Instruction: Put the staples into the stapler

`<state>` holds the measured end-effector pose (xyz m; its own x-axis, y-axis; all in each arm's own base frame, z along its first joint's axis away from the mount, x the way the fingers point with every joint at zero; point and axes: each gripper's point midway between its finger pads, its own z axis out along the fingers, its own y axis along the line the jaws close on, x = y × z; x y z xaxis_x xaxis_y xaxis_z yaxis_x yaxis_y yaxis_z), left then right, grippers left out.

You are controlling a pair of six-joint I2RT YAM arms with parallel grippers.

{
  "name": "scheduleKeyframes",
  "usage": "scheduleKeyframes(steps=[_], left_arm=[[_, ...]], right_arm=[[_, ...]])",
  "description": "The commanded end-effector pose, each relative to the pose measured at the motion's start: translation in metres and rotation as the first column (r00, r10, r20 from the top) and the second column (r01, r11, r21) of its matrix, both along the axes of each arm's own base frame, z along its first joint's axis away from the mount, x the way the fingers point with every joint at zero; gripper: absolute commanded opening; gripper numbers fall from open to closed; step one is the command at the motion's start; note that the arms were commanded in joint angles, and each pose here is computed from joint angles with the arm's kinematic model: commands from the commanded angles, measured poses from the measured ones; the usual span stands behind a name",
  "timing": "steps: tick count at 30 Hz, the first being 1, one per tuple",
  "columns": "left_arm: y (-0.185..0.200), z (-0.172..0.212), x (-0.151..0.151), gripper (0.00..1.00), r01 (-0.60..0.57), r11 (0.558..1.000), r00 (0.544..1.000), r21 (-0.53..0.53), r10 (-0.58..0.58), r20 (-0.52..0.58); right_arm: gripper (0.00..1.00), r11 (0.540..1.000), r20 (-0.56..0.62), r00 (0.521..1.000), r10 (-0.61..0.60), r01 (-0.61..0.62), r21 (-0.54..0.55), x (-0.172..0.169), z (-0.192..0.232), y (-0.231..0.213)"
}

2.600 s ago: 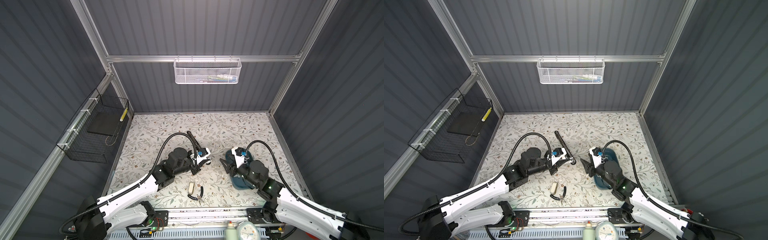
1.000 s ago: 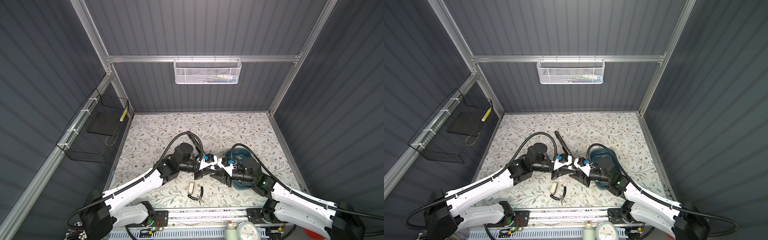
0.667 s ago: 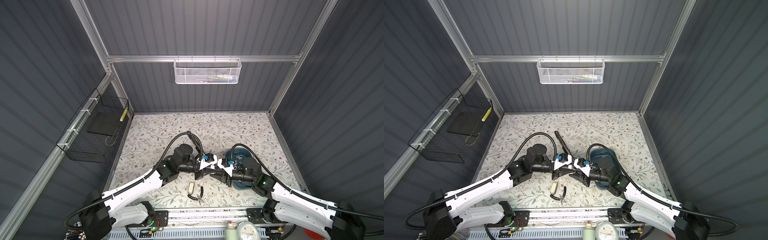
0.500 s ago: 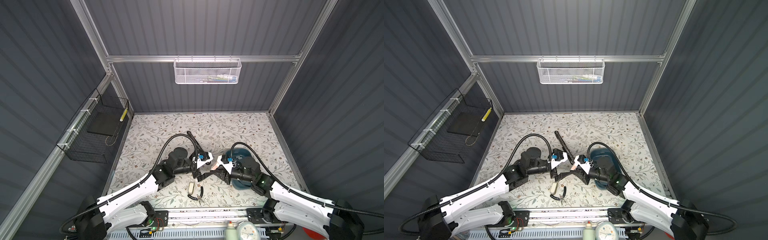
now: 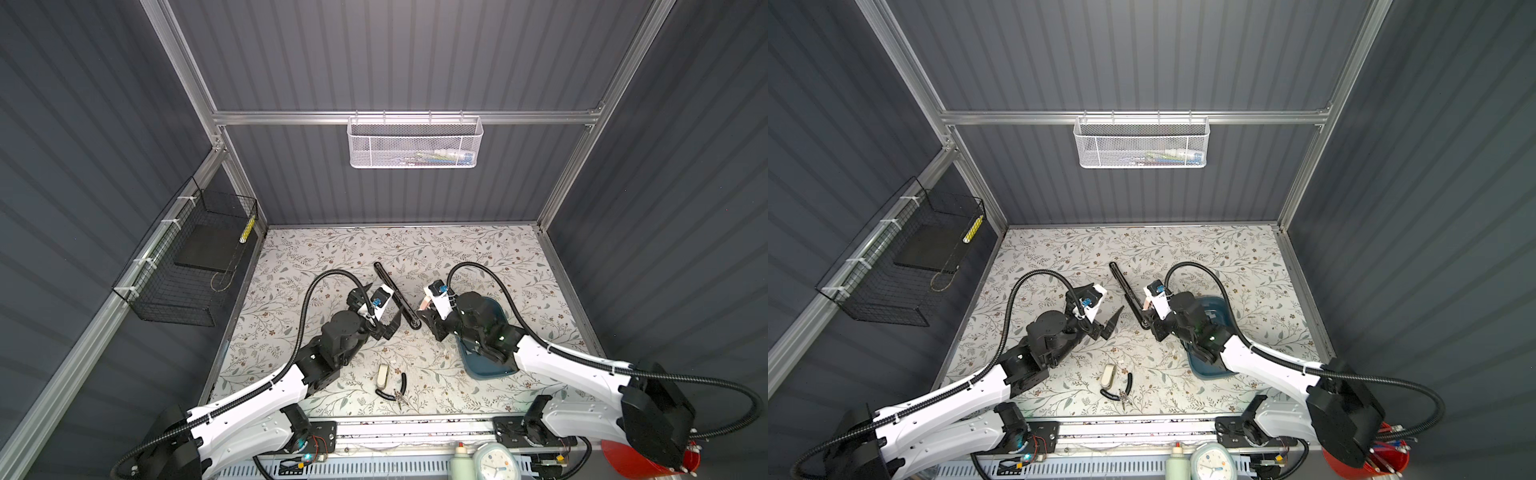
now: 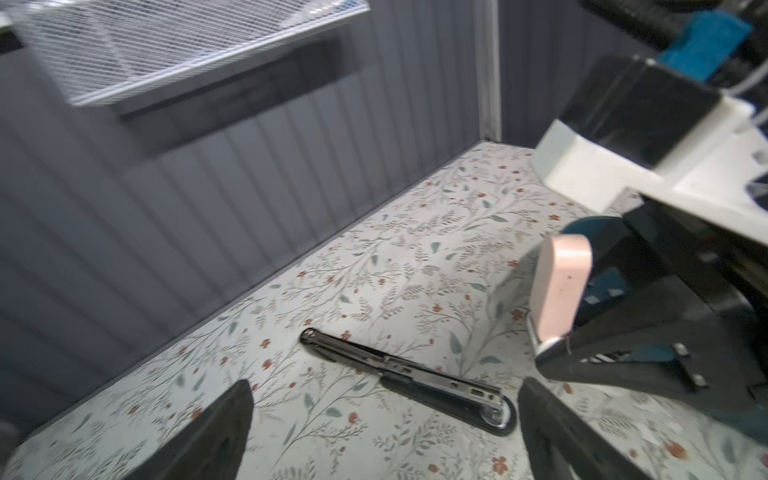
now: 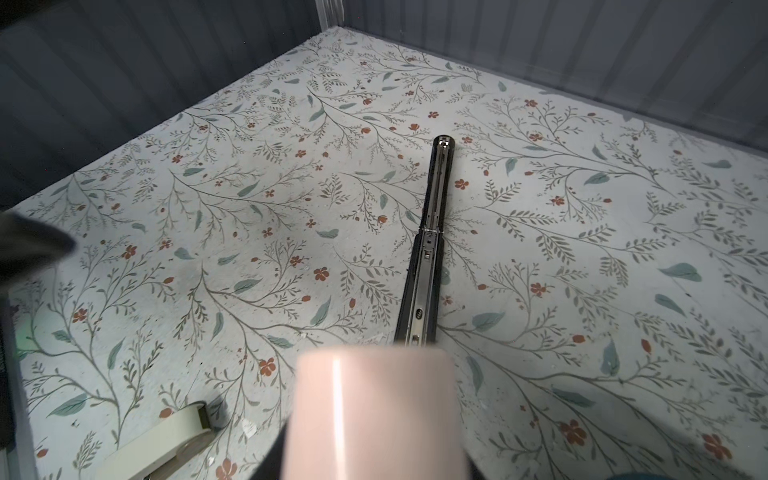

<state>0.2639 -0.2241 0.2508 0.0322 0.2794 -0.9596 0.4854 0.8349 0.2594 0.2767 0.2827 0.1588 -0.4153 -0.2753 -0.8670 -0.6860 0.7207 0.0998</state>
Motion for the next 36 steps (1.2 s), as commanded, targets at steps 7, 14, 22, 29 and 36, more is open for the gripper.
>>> scheduleKeyframes(steps=[7, 14, 22, 29, 36], left_arm=[[0.088, 0.026, 0.001, 0.99, -0.357, 0.898, 0.914, -0.256, 0.393, 0.104], [0.080, 0.026, 0.005, 0.99, -0.351, 0.912, 0.922, -0.212, 0.377, 0.094], [0.079, 0.029, 0.002, 0.99, -0.326, 0.918, 0.929, -0.227, 0.355, 0.099], [0.078, 0.029, 0.001, 0.99, -0.318, 0.921, 0.932, -0.227, 0.347, 0.102], [0.079, 0.031, 0.000, 0.99, -0.315, 0.920, 0.933, -0.234, 0.346, 0.103]], right_arm=[[0.08, 0.979, -0.148, 0.988, -0.039, 0.009, -0.201, 0.014, -0.043, 0.040], [0.09, 0.951, -0.202, 0.975, -0.094, 0.028, -0.308, 0.032, -0.077, 0.062], [0.12, 0.927, -0.237, 0.963, -0.125, 0.028, -0.374, 0.042, -0.104, 0.070], [0.14, 0.917, -0.270, 0.953, -0.135, 0.017, -0.398, 0.045, -0.119, 0.076], [0.16, 0.892, -0.259, 0.945, -0.198, 0.064, -0.448, 0.053, -0.130, 0.066]])
